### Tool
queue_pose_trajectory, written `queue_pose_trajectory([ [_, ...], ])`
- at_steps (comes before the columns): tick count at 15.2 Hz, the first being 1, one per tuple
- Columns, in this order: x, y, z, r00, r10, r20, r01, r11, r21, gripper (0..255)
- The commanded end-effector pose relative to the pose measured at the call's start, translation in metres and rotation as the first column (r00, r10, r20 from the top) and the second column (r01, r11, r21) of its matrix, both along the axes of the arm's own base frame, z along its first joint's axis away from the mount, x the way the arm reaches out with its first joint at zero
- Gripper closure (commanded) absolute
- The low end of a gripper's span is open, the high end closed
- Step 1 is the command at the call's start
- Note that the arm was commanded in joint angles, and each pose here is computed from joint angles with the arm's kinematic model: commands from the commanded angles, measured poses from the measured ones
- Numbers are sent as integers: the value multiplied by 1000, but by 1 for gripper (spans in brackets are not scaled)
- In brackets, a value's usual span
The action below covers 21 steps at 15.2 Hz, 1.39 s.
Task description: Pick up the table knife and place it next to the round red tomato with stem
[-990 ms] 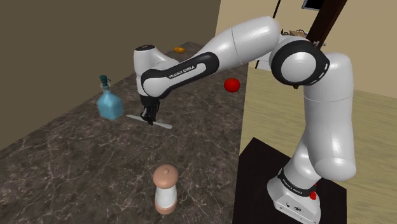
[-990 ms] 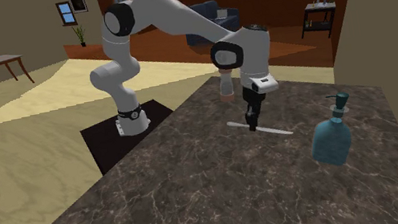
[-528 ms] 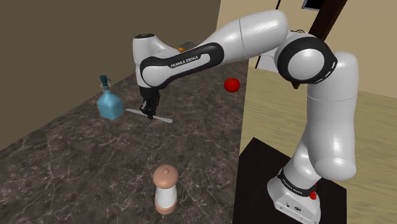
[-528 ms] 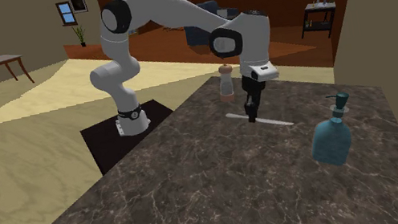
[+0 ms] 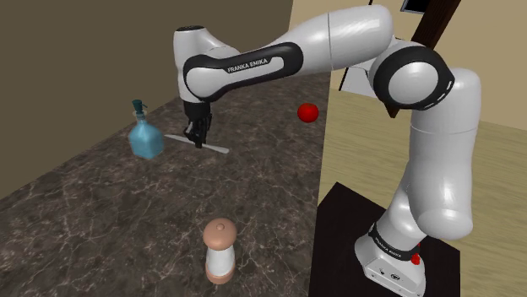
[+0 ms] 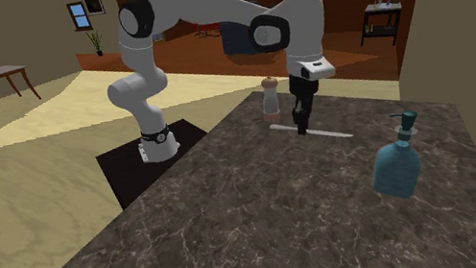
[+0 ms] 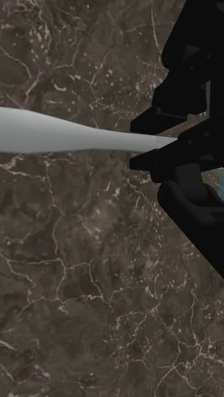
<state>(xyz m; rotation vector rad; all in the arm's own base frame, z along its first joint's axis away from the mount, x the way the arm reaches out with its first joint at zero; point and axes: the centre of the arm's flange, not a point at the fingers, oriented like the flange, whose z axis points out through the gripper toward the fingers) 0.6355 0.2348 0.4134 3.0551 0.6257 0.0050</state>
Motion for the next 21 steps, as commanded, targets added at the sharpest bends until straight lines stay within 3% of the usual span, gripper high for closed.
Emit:
queue_pose_trajectory([
  [1, 0, 0, 11, 1000, 0, -1, 0, 1000, 0, 255],
  [8, 0, 0, 43, 1000, 0, -1, 0, 1000, 0, 255],
  [21, 12, -171, 43, 1000, 0, -1, 0, 1000, 0, 255],
])
